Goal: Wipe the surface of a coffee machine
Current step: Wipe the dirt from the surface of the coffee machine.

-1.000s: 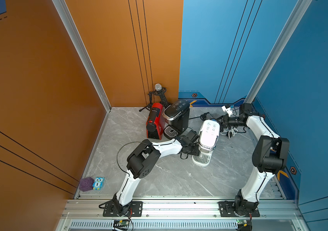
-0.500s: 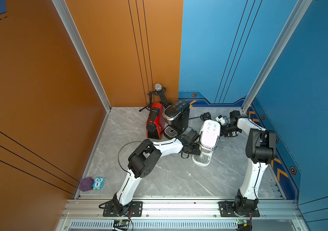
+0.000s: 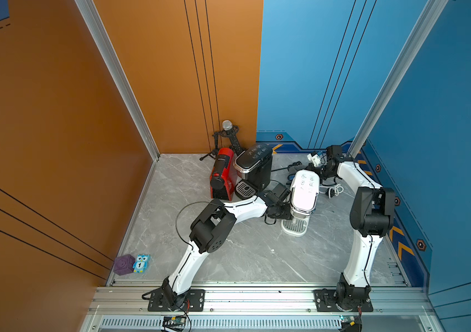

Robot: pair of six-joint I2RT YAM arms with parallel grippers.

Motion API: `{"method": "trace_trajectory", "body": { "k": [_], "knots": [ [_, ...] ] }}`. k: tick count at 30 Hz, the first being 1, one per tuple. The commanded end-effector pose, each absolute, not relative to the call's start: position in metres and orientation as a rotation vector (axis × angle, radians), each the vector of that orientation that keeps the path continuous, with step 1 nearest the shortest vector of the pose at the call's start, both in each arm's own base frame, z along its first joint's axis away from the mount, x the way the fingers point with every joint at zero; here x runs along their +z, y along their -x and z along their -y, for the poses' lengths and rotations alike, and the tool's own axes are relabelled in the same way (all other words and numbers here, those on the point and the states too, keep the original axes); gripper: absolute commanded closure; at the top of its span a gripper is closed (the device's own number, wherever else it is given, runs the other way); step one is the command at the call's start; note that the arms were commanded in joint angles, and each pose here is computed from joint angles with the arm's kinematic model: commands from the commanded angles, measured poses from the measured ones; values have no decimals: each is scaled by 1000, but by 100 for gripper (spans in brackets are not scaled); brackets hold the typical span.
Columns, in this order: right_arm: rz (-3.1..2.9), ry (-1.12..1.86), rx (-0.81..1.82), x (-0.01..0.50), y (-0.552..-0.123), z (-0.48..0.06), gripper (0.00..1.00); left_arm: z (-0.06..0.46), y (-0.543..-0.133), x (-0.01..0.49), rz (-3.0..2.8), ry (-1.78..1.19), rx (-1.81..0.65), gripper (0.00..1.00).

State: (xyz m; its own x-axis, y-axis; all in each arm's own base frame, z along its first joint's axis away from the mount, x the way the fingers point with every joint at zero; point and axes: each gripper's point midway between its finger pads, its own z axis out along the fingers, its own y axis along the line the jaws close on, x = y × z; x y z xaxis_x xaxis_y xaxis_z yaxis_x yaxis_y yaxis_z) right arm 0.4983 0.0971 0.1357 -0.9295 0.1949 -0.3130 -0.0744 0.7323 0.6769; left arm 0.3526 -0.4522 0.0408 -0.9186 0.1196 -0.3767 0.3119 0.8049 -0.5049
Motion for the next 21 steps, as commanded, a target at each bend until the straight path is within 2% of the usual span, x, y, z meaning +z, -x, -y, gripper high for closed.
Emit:
{"method": "trace_trajectory", "body": {
  "k": [1, 6, 11, 17, 21],
  "knots": [
    [-2507, -126, 1030, 179, -508, -99, 97, 446, -366, -13, -2715, -179, -794, 36],
    [-2348, -265, 961, 240, -535, -51, 97, 447, -377, -20, -2687, -64, -889, 36],
    [-2239, -305, 911, 288, -544, -22, 97, 441, -379, -24, -2691, -45, -869, 36],
    [-2222, -302, 792, 300, -521, -10, 97, 442, -379, -25, -2688, -46, -865, 36],
    [-2184, -297, 654, 318, -484, -7, 97, 444, -381, -26, -2687, -39, -866, 37]
  ]
}}
